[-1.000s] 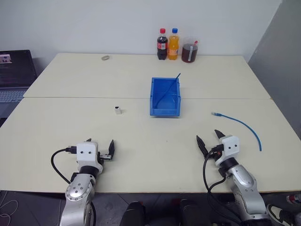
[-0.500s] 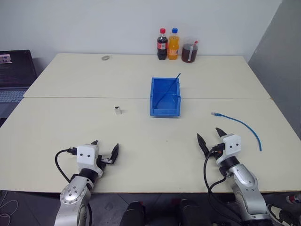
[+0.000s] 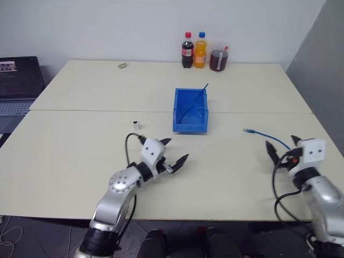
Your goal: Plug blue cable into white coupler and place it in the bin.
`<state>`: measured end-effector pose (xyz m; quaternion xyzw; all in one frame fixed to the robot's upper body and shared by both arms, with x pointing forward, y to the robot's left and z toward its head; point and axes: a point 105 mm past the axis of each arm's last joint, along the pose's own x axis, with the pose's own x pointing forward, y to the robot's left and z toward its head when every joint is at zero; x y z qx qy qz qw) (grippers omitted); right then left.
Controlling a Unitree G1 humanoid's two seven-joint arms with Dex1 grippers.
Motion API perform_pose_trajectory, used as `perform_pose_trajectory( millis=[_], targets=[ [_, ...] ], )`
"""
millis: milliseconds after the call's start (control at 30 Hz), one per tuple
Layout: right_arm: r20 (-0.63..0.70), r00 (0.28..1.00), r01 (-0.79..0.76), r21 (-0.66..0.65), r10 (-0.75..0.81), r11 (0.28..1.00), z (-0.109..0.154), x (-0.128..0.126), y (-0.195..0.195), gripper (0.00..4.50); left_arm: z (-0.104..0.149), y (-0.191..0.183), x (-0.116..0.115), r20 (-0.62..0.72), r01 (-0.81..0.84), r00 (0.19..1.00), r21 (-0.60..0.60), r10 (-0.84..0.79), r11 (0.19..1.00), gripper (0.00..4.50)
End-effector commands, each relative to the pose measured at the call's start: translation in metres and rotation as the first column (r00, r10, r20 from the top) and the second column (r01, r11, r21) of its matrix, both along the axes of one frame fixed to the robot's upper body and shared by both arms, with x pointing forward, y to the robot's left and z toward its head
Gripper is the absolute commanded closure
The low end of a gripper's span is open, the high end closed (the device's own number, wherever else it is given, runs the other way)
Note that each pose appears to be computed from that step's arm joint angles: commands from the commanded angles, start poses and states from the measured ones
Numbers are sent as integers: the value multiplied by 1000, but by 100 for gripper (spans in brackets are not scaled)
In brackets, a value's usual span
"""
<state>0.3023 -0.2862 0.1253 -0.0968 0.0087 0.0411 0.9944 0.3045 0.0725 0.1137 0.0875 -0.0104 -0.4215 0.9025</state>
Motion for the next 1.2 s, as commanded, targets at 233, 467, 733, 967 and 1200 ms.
perform_pose_trajectory(
  millis=[233, 467, 733, 967, 1200],
  targets=[
    [-333, 941, -65, -21, 54, 998, -9, 25, -50, 3, 28, -48, 1, -2, 297, 955, 55, -297, 953, 0],
    [-425, 894, -148, 17, 141, 989, -21, 48, -48, 3, 29, -55, 0, -1, 339, 940, 68, -340, 938, 0],
    [-568, 796, -191, 90, 208, 977, -34, 50, -52, 106, 26, -56, -4, -1, 359, 933, 90, -360, 929, 0],
    [-570, 783, -275, 41, 249, 960, -30, 51, -49, 282, 23, -54, -6, -7, 355, 934, 91, -356, 930, 0],
    [-555, 778, -410, -92, 296, 907, -20, 51, -43, 448, 15, -44, -5, -33, 332, 943, 102, -330, 938, 0]
  ],
)
